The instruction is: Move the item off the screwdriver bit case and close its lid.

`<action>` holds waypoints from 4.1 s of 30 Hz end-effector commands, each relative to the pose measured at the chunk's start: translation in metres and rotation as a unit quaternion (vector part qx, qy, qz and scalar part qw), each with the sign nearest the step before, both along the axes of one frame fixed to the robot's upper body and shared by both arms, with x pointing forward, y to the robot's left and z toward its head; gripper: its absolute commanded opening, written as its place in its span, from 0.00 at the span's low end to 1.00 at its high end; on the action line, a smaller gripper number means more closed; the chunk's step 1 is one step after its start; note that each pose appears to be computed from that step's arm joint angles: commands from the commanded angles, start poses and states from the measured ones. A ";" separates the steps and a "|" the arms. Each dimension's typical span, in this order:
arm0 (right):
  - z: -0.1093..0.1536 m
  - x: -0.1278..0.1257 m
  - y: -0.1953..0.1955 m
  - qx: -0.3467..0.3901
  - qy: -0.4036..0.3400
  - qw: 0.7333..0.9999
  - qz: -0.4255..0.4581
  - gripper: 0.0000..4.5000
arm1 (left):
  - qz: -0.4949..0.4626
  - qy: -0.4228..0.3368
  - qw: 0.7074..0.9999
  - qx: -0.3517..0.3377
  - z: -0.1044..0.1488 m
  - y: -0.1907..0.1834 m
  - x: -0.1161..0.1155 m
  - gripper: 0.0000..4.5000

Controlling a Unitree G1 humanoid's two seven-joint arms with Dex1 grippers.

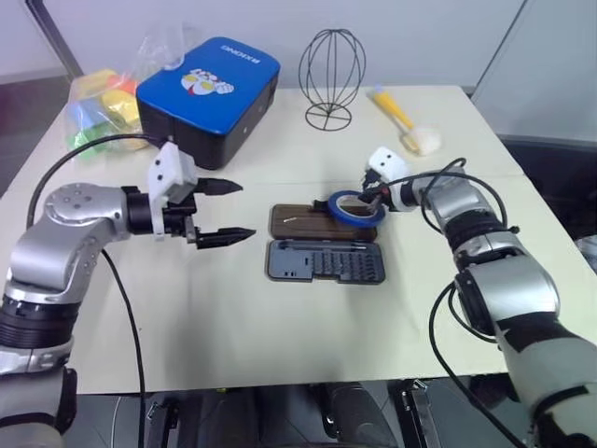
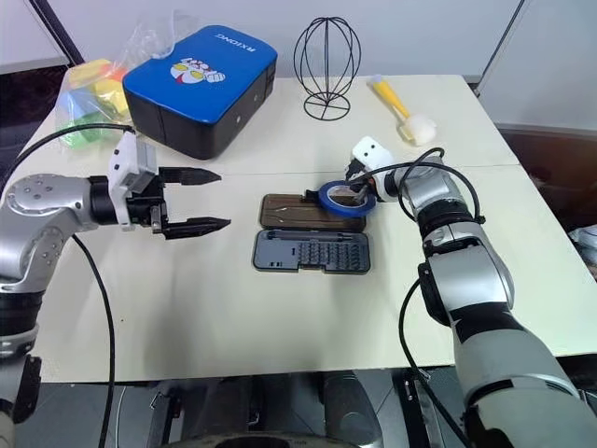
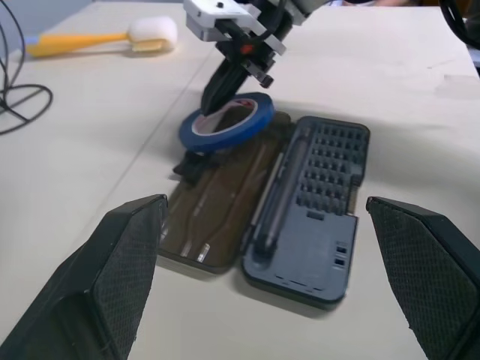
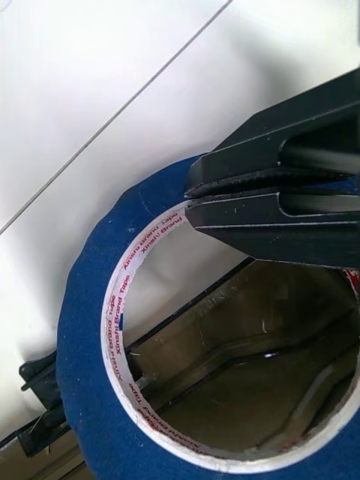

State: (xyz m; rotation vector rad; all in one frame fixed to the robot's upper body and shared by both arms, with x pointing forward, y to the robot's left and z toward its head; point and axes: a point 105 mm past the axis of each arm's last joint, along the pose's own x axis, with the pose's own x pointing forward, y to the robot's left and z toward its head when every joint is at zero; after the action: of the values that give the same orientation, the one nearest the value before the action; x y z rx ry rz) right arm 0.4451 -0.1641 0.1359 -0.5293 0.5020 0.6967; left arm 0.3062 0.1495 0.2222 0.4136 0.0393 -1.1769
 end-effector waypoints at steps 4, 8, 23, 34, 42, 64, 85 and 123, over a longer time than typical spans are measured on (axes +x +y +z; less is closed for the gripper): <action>-0.009 -0.002 -0.008 0.001 0.021 0.999 -0.027 0.42 | -0.015 -0.026 1.000 0.000 0.011 -0.004 0.003 1.00; -0.009 -0.003 -0.005 0.010 0.029 0.999 -0.023 0.75 | -0.017 -0.026 1.000 0.000 0.010 -0.005 0.003 1.00; -0.027 -0.004 -0.009 -0.034 0.041 0.998 -0.031 0.75 | 0.001 -0.029 1.000 0.000 0.010 0.002 -0.002 1.00; -0.040 -0.010 -0.017 -0.037 0.052 0.997 -0.034 0.01 | -0.002 -0.027 1.000 0.004 0.010 0.001 -0.004 1.00; -0.029 -0.003 -0.019 -0.028 0.024 0.998 -0.052 0.14 | -0.009 -0.028 1.000 0.004 0.010 -0.001 0.001 1.00; 0.024 0.011 -0.015 -0.012 -0.015 0.998 -0.056 0.51 | 0.008 -0.029 0.999 0.010 0.010 0.008 -0.007 1.00; 0.087 0.005 0.010 0.102 -0.018 0.995 0.009 0.51 | 0.016 -0.024 1.000 0.013 0.006 0.010 -0.011 1.00; -0.006 -0.002 -0.014 -0.024 0.034 0.999 -0.023 0.01 | 0.018 -0.023 0.999 0.018 0.011 0.012 -0.011 1.00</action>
State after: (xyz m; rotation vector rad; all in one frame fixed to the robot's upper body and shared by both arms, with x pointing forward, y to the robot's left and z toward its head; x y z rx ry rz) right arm 0.4491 -0.1731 0.1420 -0.5361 0.5414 0.6472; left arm 0.2980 0.1624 0.2174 0.4335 0.0895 -1.1357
